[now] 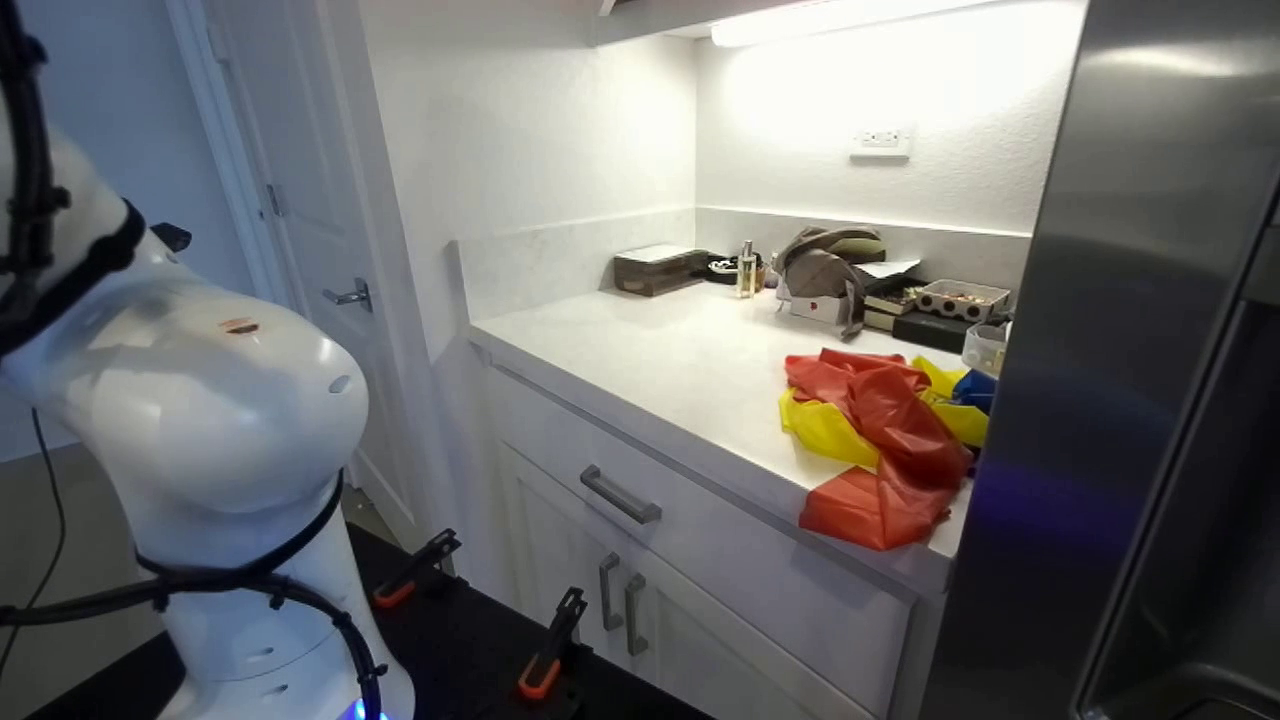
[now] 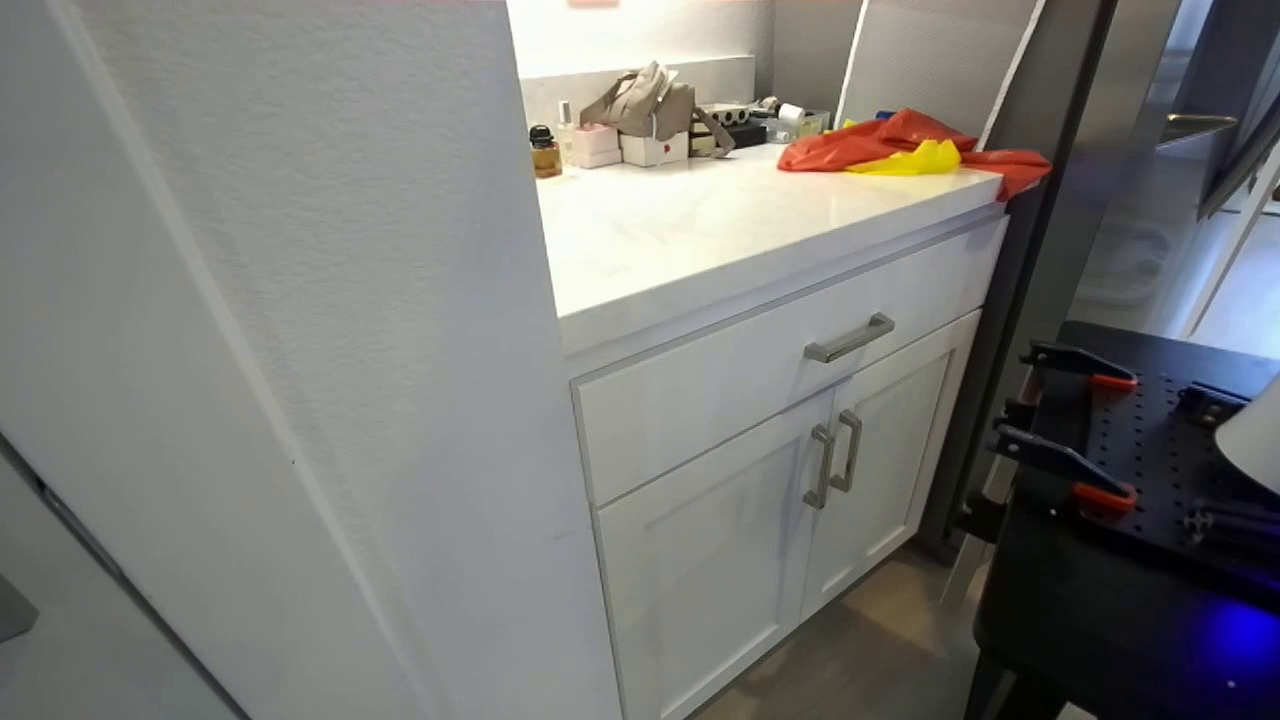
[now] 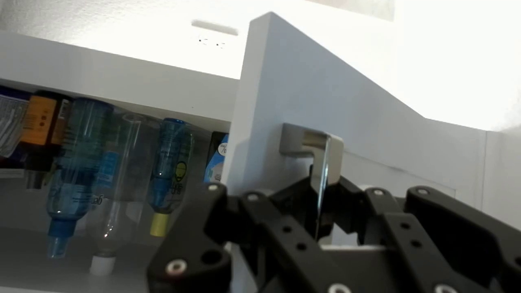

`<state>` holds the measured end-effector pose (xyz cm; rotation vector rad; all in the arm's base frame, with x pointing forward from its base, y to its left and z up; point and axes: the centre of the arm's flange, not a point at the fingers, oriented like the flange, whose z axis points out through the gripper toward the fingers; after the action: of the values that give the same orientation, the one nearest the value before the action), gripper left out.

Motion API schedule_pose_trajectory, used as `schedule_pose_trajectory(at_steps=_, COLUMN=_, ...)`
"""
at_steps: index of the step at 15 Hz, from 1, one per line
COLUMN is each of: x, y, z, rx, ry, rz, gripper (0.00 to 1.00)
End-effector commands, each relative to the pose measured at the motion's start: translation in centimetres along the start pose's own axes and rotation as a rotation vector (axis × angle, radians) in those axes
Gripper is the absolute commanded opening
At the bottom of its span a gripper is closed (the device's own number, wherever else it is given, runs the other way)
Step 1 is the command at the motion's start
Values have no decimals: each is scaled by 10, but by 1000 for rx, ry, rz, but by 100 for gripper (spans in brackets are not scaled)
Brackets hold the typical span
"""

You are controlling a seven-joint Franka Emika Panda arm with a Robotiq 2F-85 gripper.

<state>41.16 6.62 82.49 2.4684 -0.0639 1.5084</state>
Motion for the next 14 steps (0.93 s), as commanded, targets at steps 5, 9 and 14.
schedule_pose_trajectory(at_steps=5, x=-18, y=-35, z=-6, rx=94, ry=-76, rz=-71, gripper=0)
schedule_pose_trajectory(at_steps=9, x=-34, y=-40, z=-19, rx=88, ry=-55, rz=-108, gripper=0)
schedule_pose_trajectory(at_steps=14, x=-42, y=-56, z=-29, rx=98, ry=-77, rz=-49, gripper=0)
